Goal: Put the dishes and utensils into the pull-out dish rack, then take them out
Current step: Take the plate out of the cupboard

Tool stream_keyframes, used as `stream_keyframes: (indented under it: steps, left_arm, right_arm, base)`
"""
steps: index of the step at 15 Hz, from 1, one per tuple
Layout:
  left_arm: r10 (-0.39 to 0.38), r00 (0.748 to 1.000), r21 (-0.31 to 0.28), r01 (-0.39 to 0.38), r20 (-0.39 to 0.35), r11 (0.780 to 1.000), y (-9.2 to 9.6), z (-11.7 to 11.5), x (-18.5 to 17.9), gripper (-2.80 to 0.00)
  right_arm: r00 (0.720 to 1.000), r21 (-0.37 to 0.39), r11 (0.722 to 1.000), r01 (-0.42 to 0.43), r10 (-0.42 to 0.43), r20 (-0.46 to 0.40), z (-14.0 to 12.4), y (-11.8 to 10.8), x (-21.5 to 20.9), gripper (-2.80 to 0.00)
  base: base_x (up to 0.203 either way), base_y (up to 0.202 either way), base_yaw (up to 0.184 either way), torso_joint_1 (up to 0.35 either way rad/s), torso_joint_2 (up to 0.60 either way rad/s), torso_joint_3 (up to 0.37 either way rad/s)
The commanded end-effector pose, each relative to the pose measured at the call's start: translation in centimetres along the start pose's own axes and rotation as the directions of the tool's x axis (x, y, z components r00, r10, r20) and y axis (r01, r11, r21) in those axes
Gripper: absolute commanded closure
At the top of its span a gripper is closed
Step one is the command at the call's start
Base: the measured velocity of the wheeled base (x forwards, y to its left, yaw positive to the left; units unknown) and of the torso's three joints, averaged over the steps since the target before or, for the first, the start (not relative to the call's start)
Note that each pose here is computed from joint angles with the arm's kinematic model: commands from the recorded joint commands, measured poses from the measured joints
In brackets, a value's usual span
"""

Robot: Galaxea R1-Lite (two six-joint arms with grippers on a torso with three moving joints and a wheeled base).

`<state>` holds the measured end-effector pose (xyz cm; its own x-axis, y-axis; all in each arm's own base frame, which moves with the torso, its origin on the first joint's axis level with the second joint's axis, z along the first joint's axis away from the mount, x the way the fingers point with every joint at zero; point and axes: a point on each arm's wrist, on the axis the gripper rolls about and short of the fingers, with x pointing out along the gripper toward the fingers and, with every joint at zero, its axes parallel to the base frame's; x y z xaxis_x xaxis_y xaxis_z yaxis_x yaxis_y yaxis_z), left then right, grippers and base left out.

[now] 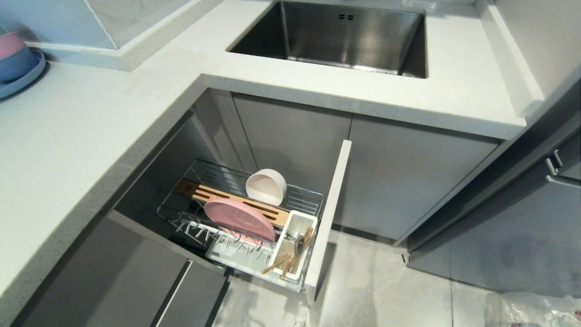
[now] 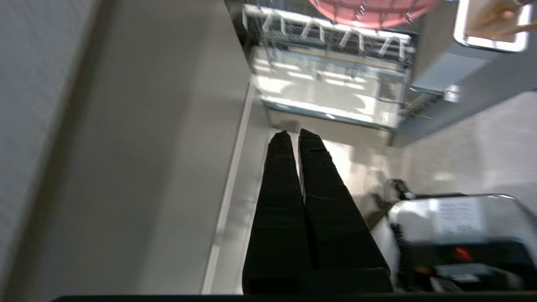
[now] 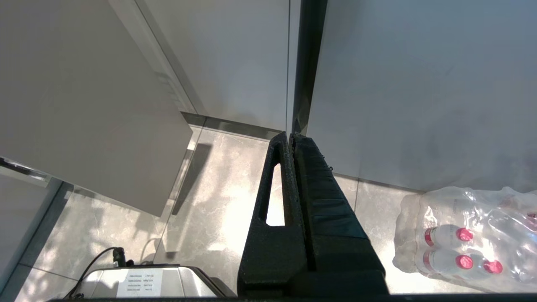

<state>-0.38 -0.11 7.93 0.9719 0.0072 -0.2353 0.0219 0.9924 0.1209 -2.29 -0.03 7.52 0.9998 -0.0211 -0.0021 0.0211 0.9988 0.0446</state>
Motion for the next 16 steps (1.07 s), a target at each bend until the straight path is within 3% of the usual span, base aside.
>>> stream_keyframes:
  steps: [1,3,9,12,16]
  left_arm:
    - [-0.012,0.999,-0.015,0.012,0.034,1.0,0.0,-0.2,-0.3,0.0]
    - [-0.014,0.998,-0.018,0.015,0.061,1.0,-0.1,-0.4,-0.5,0.0]
    - [-0.003,0.972,-0.032,0.011,0.233,0.999,-0.1,-0.9,-1.7,0.0]
    - [-0.006,0.972,0.034,-0.002,0.233,0.999,-0.1,-0.9,-1.7,0.0]
    - [-0.005,0.973,-0.011,0.008,0.23,1.0,-0.1,-1.0,-1.7,0.0]
  right_arm:
    - [1.0,0.0,1.0,-0.001,0.001,-0.003,0.0,0.0,0.0,0.0]
    - [1.0,0.0,1.0,0.001,-0.001,-0.003,0.0,0.0,0.0,0.0]
    - [1.0,0.001,1.0,0.001,-0.001,-0.003,0.0,0.0,0.0,0.0]
    - [1.0,0.001,1.0,-0.001,0.001,-0.003,0.0,0.0,0.0,0.0]
    - [1.0,0.001,1.0,0.0,0.0,-0.003,0.0,0.0,0.0,0.0]
  base:
    - [0.0,0.0,0.0,0.0,0.0,0.0]
    - [0.0,0.0,0.0,0.0,0.0,0.0]
    - [0.0,0.0,0.0,0.0,0.0,0.0]
    - [0.0,0.0,0.0,0.0,0.0,0.0]
    - [0.0,0.0,0.0,0.0,0.0,0.0]
